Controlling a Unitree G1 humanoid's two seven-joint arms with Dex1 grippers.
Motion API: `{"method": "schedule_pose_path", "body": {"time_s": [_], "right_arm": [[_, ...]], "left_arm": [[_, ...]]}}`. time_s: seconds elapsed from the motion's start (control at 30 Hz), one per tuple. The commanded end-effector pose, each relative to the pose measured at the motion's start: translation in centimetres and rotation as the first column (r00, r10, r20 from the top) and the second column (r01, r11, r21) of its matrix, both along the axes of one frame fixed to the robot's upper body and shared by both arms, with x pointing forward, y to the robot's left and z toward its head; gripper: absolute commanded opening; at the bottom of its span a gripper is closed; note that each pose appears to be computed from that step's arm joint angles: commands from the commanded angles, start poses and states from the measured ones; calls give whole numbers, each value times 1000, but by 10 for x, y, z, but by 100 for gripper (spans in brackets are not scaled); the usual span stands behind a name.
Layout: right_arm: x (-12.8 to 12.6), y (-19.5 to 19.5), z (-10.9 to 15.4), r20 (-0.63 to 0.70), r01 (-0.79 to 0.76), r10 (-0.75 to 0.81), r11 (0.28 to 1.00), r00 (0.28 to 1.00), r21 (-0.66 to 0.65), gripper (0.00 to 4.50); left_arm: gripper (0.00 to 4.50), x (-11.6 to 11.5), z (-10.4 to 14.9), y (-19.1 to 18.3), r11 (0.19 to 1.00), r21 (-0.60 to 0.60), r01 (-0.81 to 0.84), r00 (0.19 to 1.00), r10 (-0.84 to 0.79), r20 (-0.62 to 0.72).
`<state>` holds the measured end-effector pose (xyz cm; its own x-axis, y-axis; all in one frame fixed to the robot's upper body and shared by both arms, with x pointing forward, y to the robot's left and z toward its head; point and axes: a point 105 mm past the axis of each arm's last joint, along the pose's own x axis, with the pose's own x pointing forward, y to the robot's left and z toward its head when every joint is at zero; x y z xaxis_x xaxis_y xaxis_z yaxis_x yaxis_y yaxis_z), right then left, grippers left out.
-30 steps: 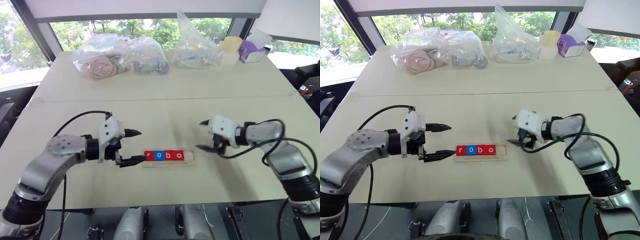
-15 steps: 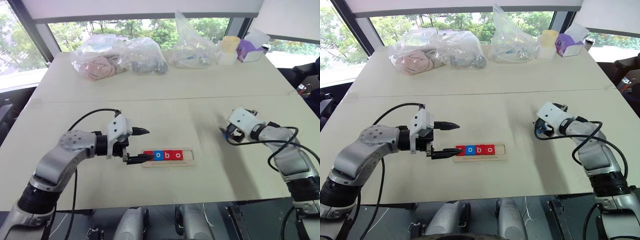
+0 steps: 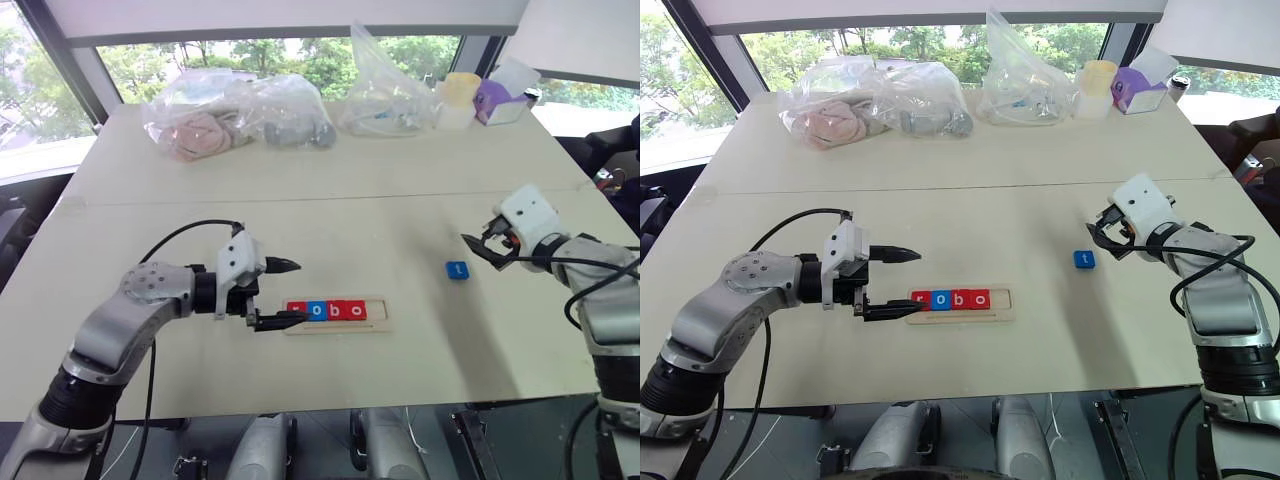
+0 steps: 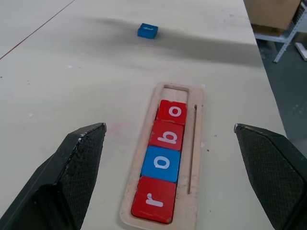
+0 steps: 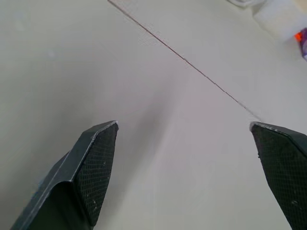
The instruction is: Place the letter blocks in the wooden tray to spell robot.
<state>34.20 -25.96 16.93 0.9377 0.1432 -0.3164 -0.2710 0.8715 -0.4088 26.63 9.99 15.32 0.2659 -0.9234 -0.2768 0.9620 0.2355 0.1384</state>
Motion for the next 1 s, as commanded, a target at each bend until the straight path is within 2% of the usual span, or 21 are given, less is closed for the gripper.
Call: {"method": "schedule_pose_path", "body": {"time_s": [0.03, 0.17, 0.3, 0.47, 0.67, 1.0], "right_arm": [[-16, 12, -3, -33, 184, -181, 965, 983, 188, 444], [-31, 7, -27, -111, 407, -392, 868, 913, 284, 444], [-43, 9, -47, -149, 488, -465, 822, 873, 294, 444], [-41, 23, -60, -175, 477, -444, 813, 879, 335, 444], [-33, 33, -63, -167, 449, -417, 816, 893, 364, 444], [-15, 40, -75, -162, 397, -362, 841, 918, 368, 444]], "left_arm": [[450, -2, 4, -4, 1000, -8, 27, 999, -27, 25], [450, -3, 3, -6, 999, -14, 42, 999, -42, 18], [450, -3, 4, -12, 997, -18, 70, 997, -70, 12], [450, -3, 5, -14, 996, -13, 94, 996, -94, 11], [450, -1, 7, -13, 995, -7, 95, 995, -95, 16], [450, -2, 8, -10, 998, -7, 67, 998, -67, 21]]}}
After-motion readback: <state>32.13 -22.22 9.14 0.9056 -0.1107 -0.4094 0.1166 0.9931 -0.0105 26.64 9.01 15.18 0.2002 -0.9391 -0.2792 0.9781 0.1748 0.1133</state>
